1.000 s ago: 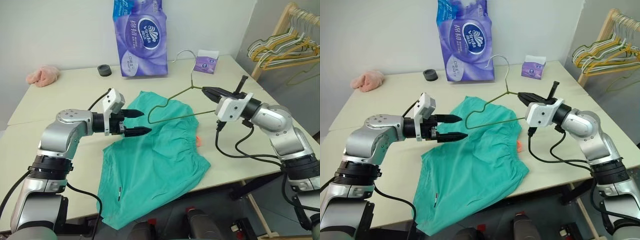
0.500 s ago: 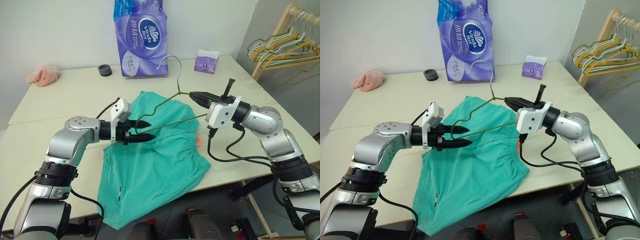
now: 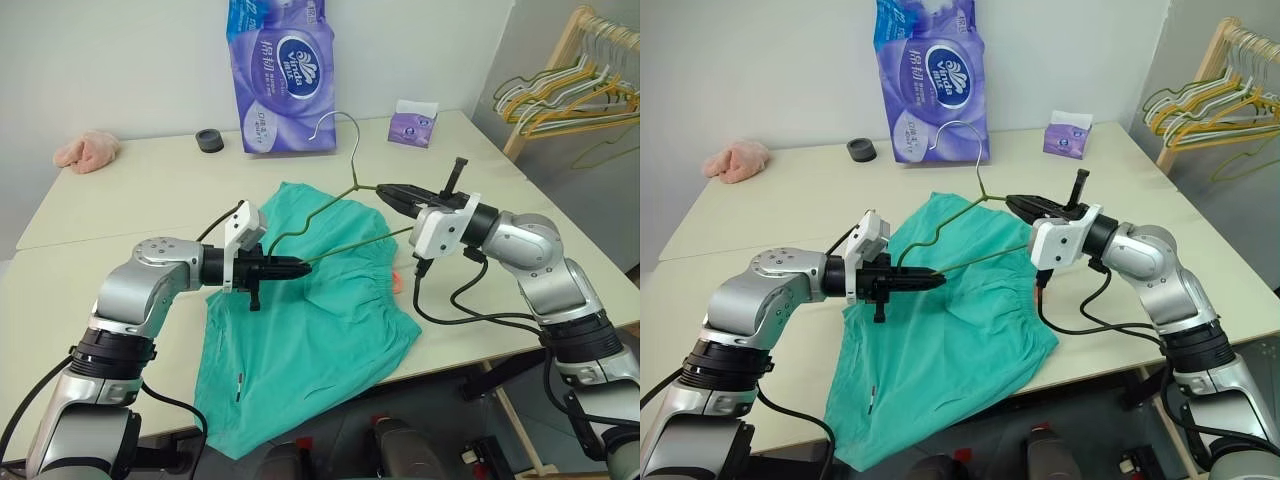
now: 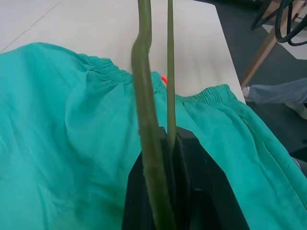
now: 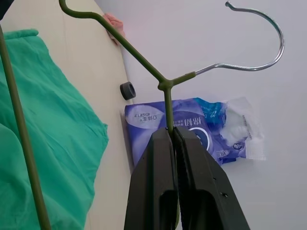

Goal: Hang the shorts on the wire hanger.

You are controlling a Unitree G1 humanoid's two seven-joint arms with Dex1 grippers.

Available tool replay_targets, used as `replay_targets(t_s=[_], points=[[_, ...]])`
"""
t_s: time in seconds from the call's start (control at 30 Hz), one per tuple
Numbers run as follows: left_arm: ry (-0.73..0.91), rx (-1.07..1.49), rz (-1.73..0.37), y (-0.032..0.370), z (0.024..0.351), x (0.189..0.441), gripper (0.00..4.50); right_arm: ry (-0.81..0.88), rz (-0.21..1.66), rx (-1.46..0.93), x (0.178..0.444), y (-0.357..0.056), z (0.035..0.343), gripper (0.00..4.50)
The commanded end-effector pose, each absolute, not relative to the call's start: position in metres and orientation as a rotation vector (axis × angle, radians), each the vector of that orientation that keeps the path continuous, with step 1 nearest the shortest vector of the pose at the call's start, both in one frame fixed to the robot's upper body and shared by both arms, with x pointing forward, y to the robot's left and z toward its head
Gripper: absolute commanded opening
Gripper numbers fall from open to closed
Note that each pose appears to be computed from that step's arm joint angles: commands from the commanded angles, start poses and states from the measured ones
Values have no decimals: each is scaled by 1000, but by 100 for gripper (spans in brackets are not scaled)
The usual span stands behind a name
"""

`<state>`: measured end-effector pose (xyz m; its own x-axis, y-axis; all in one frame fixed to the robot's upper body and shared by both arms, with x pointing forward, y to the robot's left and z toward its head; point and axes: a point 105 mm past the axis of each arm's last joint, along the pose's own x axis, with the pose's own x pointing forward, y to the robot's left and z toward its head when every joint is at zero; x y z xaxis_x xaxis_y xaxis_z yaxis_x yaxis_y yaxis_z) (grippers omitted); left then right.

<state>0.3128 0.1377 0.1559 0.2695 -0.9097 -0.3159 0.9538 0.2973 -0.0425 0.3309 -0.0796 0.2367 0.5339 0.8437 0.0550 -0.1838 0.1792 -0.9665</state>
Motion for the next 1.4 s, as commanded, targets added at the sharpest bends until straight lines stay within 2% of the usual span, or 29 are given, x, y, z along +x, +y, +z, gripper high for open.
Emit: replay_targets(t_s=[0.03,0.13,0.2,0.27,0.37,0.43,0.5,0.67,0.8,0.9,1.0,1.2,1.27,1.4], points=[[275,177,-1283,135,163,309,0,-771,815,-1173,318,-79,248,106],[261,229,-1279,135,161,309,0,-746,814,-1123,316,-87,251,204],[240,272,-1272,135,161,310,0,-662,798,-1093,322,-101,253,275],[218,332,-1254,136,161,313,0,-553,796,-1037,328,-117,252,351],[188,474,-1232,141,159,316,0,-237,891,-870,326,-141,231,447],[173,561,-1235,144,157,317,0,-66,964,-792,316,-149,216,447],[157,599,-1245,145,159,316,0,35,1019,-759,307,-150,206,447],[126,657,-1275,141,165,315,0,178,1080,-750,305,-143,183,447],[128,683,-1293,139,164,311,0,221,1083,-749,316,-133,174,447],[126,699,-1289,139,162,310,0,254,1103,-740,319,-128,170,387],[126,697,-1288,138,161,308,0,286,1112,-727,321,-125,166,288],[131,691,-1286,138,161,304,0,308,1110,-696,324,-122,159,61],[134,693,-1286,138,160,304,0,314,1116,-678,322,-121,158,2],[132,676,-1288,138,160,304,0,321,1132,-651,319,-118,158,0]])
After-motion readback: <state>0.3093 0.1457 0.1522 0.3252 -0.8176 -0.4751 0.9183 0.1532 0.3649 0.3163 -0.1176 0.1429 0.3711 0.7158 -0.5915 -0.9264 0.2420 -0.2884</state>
